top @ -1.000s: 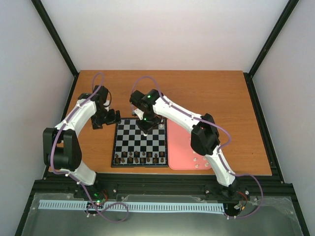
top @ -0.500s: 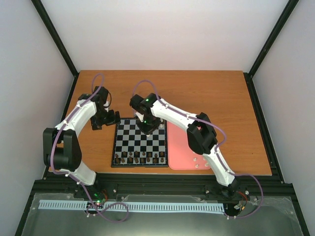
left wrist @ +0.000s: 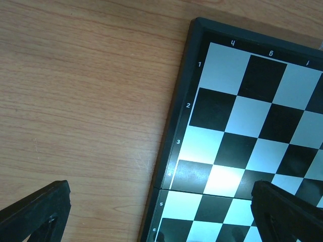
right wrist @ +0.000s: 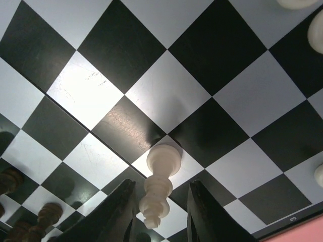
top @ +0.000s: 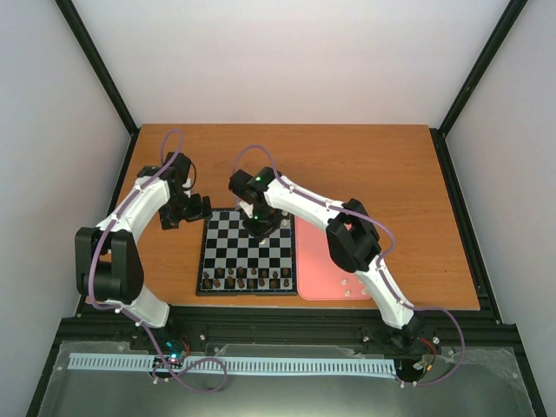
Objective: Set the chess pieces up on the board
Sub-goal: Place the chess piece on the chessboard.
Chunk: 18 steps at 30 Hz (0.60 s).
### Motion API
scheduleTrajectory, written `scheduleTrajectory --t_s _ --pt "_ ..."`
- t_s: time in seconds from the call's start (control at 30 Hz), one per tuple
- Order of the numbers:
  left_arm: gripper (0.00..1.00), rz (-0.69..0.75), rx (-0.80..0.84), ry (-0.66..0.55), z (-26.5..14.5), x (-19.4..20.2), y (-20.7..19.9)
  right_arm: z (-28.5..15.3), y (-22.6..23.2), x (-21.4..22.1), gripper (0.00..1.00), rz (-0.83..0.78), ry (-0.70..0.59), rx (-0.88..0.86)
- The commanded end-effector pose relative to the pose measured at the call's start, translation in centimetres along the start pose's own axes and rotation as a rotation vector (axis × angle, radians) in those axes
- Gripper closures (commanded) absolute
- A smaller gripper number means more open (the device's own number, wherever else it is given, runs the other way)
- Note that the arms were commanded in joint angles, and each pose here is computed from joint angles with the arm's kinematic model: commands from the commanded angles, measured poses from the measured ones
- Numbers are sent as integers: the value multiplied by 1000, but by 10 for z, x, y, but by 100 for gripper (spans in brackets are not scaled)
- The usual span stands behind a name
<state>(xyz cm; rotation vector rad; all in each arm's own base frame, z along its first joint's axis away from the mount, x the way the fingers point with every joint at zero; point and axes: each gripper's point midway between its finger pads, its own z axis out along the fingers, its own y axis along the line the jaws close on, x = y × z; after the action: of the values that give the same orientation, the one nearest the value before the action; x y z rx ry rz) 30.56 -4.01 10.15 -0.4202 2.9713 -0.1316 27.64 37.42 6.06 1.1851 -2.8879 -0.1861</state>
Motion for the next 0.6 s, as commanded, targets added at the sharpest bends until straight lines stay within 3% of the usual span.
scheduleTrajectory --t_s 0.0,0.2,0.33,0.4,0.57 --pt "0 -7 8 -34 -13 -5 0 -18 7 -2 69 -23 -40 -17" --pt "0 17 19 -47 -24 -7 -2 -65 12 -6 59 -32 -140 -26" --pt "0 36 75 -80 -39 -8 -11 -116 4 -7 42 3 -261 -32" --pt "0 51 113 -91 -49 -9 -20 -135 -8 -3 38 35 -297 -40" --pt "2 287 207 -148 -81 8 -85 -153 -66 21 33 153 -341 11"
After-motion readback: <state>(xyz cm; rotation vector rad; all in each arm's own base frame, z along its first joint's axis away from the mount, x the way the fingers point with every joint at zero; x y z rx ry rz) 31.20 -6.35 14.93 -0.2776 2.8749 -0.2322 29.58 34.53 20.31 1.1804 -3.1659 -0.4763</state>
